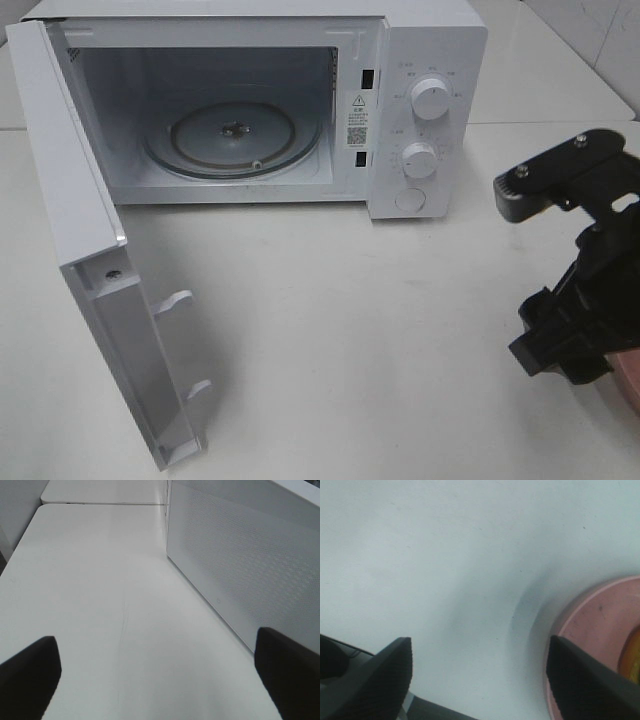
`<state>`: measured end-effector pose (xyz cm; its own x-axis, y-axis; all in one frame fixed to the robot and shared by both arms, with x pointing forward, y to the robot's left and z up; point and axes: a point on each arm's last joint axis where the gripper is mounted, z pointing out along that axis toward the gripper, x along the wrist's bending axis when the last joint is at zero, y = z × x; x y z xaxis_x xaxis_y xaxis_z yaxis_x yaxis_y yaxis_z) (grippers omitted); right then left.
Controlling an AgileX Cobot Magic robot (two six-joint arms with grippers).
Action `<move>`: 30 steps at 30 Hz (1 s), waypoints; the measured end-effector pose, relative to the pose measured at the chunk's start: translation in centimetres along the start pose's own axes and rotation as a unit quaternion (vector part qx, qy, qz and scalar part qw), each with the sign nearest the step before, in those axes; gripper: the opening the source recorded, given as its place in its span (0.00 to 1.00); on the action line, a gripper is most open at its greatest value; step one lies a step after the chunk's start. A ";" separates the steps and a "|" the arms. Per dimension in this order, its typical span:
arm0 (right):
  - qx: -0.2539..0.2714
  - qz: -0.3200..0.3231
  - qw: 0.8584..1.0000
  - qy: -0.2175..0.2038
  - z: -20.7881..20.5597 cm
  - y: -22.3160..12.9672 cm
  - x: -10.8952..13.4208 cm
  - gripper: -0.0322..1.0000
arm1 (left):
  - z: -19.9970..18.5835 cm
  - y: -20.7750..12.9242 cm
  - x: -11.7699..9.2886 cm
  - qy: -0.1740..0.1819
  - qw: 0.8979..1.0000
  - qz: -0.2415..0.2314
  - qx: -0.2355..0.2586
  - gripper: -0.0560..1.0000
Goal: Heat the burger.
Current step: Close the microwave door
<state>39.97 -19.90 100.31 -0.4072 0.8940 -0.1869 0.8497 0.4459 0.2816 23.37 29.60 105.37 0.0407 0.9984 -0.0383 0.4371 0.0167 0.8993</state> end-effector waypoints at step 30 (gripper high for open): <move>-0.188 0.072 0.978 0.045 -10.7 -9.3 -4.5 0.76 | 0.0 0.0 0.0 0.000 1.000 0.000 0.000 0.99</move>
<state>30.26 -27.57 108.61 -0.3351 0.9413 -0.0413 0.7234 0.2851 0.6288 23.37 29.60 105.37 0.0407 0.9984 -0.0383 0.4371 0.0167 0.8993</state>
